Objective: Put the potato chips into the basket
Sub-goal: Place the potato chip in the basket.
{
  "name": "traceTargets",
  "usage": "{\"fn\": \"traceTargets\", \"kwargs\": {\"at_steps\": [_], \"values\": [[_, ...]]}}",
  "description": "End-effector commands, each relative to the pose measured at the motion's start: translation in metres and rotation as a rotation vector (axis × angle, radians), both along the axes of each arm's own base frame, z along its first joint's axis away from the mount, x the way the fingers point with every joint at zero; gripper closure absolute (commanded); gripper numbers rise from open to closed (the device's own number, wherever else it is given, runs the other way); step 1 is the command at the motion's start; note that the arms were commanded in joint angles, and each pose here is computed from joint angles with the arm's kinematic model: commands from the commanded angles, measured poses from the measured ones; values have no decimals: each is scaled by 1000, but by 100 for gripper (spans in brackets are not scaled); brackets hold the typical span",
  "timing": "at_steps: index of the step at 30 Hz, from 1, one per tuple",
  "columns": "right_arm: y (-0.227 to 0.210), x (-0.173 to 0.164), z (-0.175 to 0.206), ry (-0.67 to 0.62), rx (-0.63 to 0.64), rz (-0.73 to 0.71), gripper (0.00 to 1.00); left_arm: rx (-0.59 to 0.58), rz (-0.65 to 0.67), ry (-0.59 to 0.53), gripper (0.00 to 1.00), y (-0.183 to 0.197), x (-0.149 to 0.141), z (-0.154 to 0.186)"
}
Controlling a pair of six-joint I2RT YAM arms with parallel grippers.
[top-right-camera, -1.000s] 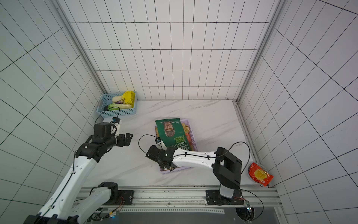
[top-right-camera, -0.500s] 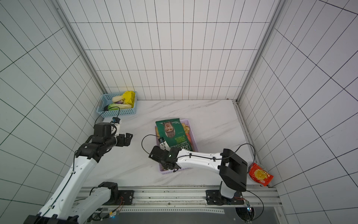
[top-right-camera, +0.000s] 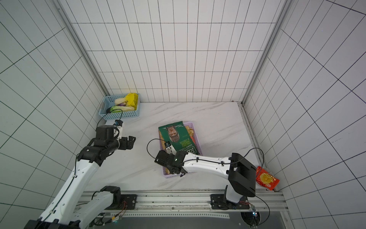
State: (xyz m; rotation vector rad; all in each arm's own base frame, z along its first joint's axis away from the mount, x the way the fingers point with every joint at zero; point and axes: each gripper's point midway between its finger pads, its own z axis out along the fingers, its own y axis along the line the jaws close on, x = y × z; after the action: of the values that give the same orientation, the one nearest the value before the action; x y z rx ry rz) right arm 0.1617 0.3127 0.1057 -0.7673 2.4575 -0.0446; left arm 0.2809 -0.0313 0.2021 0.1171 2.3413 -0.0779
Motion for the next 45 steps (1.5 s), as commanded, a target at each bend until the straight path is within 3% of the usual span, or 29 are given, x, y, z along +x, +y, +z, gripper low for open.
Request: {"fn": "traceTargets", "kwargs": {"at_steps": [1,20,21,24,26,31,35,39,45], "values": [[-8,-6,13,6,-32,-6,100,-1,-2,-26,2,0,1,4],[26,-56,4,138,-58,33,100,-5,-10,-37,2,-1,0,7],[26,-55,3,133,-61,30,98,-5,-10,-37,2,-1,0,7],[25,-49,11,117,-46,27,72,-6,-11,-38,2,-1,0,7],[26,-44,23,115,-8,29,61,-5,-11,-37,2,-1,0,7],[21,-18,68,133,178,56,56,-4,-12,-31,2,-1,0,5],[-1,21,89,190,363,15,55,-8,-21,-25,2,-3,-1,3],[-20,63,86,233,479,-18,49,-22,-55,-27,2,-9,-3,4],[-27,124,65,332,605,-69,49,-23,-55,-30,2,-9,-3,5]]}}
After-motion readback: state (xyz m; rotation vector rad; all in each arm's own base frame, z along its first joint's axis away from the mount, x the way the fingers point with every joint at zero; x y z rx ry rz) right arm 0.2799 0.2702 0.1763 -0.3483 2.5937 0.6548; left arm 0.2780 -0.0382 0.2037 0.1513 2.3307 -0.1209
